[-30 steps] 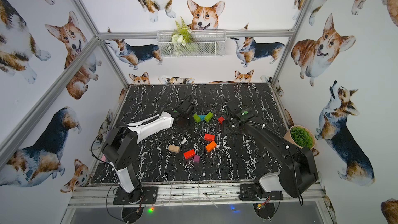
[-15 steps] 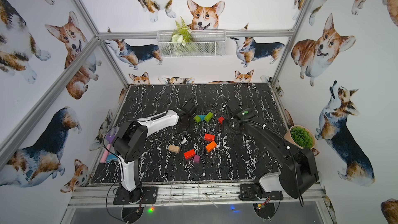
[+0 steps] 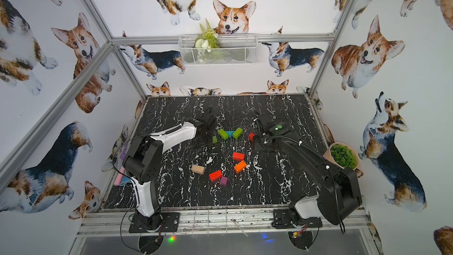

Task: Assemble a heart with building blocks
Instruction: Assemble the building block at the center of the board.

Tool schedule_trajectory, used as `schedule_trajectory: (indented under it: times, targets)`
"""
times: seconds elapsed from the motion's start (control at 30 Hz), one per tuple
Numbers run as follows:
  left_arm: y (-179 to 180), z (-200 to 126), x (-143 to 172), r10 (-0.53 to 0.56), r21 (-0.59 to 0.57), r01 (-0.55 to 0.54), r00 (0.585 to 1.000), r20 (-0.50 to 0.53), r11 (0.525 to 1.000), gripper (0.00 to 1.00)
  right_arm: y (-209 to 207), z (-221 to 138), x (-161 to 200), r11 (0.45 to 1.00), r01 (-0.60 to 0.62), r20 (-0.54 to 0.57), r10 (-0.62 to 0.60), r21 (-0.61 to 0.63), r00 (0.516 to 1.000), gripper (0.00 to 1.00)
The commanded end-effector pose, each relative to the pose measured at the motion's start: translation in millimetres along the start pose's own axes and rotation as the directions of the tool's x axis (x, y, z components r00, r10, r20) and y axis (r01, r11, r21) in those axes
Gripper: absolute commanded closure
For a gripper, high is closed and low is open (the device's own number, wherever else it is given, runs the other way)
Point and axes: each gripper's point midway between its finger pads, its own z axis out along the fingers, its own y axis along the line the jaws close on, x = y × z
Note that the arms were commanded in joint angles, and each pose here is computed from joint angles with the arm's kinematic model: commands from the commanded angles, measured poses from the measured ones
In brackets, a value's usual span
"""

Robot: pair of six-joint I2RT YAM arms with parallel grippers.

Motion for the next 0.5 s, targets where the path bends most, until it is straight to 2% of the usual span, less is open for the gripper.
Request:
schedule_trajectory:
  times: [0.0,0.1,0.2,0.33,0.47]
  targets:
    - [-8.0,-10.9,1.8,-0.001,0.068,0.001,1.0,0.001,0.998,0.54,-3.4,-0.9,-1.3,1.0,-0.003,0.003,0.003,0.019,1.0,0.32]
    - [4.1,-18.7,-1.7,-0.041,0.083,0.04,0.999,0.019,0.996,0.6,-3.2,0.1,-0.8,1.0,-0.004,0.002,0.004,0.018,1.0,0.32]
    - [20.6,-17.6,-11.0,-0.108,0.115,0.106,0.994,0.014,0.988,0.79,-2.9,1.7,0.0,1.0,-0.002,-0.003,0.002,0.016,1.0,0.32]
    - [34.1,-13.6,-20.9,-0.153,0.133,0.151,0.988,0.009,0.98,0.86,-3.6,3.1,1.5,1.0,-0.004,-0.006,0.004,0.018,1.0,0.32]
    - [28.3,0.3,-21.1,-0.151,0.149,0.155,0.988,-0.039,0.977,0.9,-3.6,3.1,1.6,1.0,-0.008,-0.004,0.008,0.017,1.0,0.32]
